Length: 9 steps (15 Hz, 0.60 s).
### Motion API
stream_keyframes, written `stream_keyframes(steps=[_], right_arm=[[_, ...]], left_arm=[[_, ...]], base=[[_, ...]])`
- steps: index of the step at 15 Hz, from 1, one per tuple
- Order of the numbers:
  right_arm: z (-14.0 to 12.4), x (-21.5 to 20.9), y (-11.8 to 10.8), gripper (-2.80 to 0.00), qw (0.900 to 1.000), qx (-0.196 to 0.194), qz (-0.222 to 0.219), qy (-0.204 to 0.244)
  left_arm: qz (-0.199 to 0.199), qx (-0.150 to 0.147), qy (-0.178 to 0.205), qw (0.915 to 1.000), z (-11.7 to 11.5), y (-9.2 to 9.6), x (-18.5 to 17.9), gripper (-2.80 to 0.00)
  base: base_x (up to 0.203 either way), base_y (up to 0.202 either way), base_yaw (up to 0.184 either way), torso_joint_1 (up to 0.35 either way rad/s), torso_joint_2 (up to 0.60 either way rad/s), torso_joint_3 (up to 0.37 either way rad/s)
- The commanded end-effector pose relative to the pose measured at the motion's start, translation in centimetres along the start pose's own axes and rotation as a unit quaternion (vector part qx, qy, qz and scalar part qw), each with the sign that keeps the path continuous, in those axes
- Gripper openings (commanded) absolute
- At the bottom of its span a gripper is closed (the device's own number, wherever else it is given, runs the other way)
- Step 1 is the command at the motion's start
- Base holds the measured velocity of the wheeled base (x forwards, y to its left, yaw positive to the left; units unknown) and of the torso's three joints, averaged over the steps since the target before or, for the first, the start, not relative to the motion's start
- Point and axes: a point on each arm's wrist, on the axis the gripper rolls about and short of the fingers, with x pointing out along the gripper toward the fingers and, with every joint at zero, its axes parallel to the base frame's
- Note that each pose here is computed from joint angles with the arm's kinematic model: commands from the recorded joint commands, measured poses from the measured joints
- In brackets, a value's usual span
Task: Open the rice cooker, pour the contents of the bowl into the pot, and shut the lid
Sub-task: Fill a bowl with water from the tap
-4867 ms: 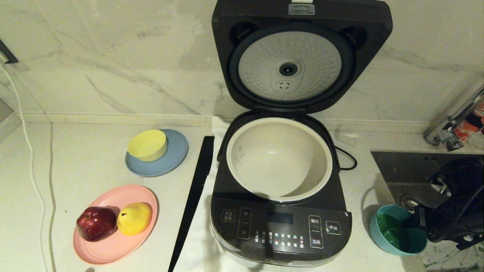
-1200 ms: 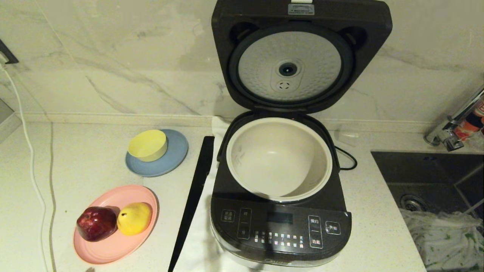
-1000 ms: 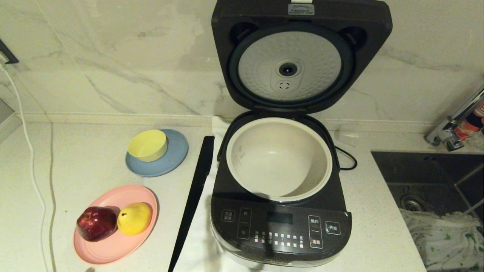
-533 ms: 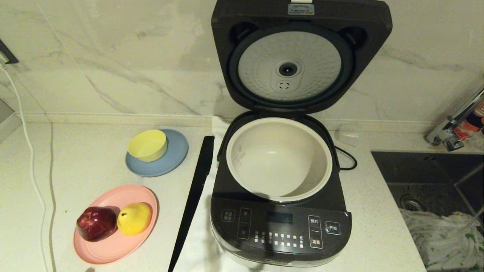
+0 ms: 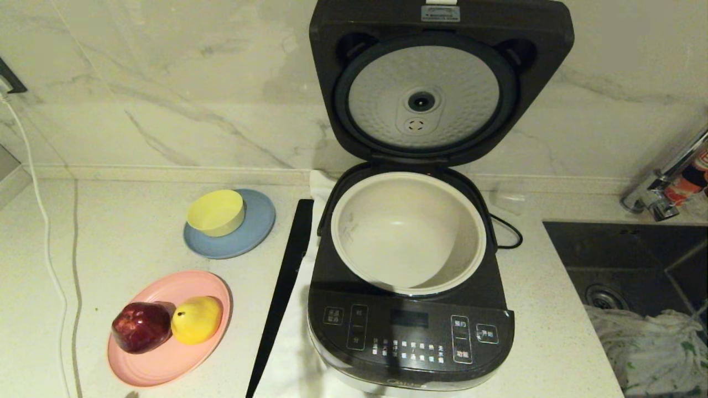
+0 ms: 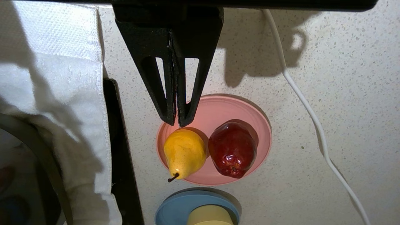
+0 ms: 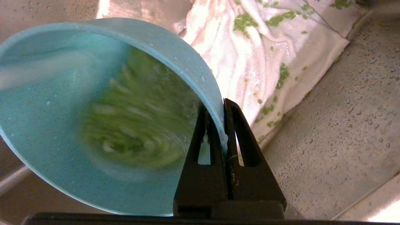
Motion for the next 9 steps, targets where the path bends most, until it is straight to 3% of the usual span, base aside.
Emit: stream_keyframes(steps=[1, 9], right_arm=[[0.11, 0.18, 0.06, -2.80, 1.000, 0.001, 0.002, 0.000], [0.04, 0.72, 0.24, -2.80, 1.000, 0.001, 0.002, 0.006]], left_arm=[[0.000, 0.000, 0.000, 1.0000, -0.01, 0.00, 0.00, -2.80], [0.000, 0.001, 0.000, 1.0000, -0.01, 0.00, 0.00, -2.80]], base=[[0.000, 0.000, 0.000, 0.000, 0.00, 0.000], [0.000, 0.000, 0.000, 0.000, 0.00, 0.000]])
